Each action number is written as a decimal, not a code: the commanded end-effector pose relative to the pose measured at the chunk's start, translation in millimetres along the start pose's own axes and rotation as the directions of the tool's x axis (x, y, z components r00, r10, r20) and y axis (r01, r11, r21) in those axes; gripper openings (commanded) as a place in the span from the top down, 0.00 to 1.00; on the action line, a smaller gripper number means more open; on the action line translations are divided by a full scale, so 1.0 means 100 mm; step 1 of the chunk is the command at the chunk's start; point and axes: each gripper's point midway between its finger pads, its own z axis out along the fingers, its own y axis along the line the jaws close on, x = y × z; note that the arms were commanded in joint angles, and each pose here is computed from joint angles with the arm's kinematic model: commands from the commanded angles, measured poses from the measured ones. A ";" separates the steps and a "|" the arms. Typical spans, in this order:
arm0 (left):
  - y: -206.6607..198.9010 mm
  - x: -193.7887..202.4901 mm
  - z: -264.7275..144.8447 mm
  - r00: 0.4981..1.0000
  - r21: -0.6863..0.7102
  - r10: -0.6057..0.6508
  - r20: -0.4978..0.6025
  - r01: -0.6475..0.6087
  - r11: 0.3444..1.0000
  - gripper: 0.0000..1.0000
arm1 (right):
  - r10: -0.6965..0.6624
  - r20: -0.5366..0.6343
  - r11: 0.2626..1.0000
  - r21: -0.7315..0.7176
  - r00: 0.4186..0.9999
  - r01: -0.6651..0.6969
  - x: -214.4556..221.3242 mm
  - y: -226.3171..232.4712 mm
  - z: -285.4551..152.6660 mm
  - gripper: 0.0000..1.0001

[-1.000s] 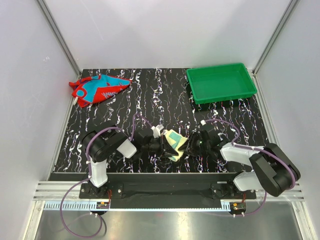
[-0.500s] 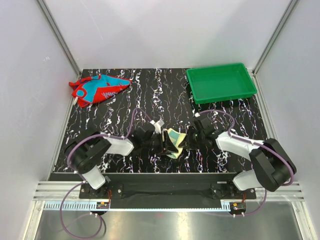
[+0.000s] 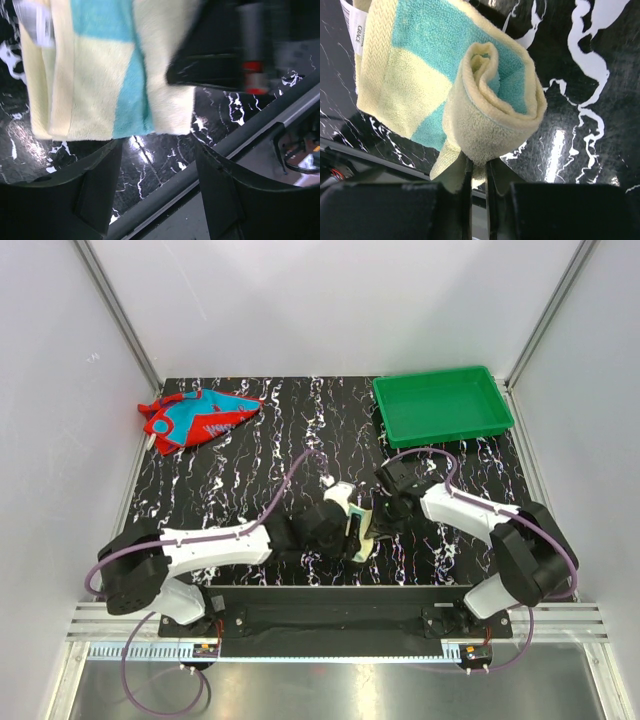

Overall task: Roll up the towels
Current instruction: Roll the towel

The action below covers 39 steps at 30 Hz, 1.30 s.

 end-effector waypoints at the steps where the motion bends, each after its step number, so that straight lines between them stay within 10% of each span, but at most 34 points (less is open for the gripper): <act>1: -0.02 -0.32 -0.19 0.972 -0.156 0.182 0.147 -0.159 0.975 0.36 | -0.051 -0.035 0.996 0.068 0.998 0.053 0.05 -0.05 -0.07 0.96; 13: -0.59 -0.17 0.02 0.864 -0.251 0.485 0.137 -0.444 0.860 0.33 | -0.069 -0.040 0.995 0.066 0.997 0.071 0.05 0.10 -0.17 0.95; 28: -0.35 0.22 0.51 0.847 -0.355 0.531 -0.015 -0.501 0.789 0.35 | -0.076 -0.057 0.995 0.063 0.995 0.080 0.09 0.14 -0.17 0.94; 39: -0.13 0.50 0.60 0.848 -0.347 0.526 -0.073 -0.516 0.783 0.73 | -0.073 -0.072 0.996 0.052 0.995 0.077 0.11 0.16 -0.15 0.94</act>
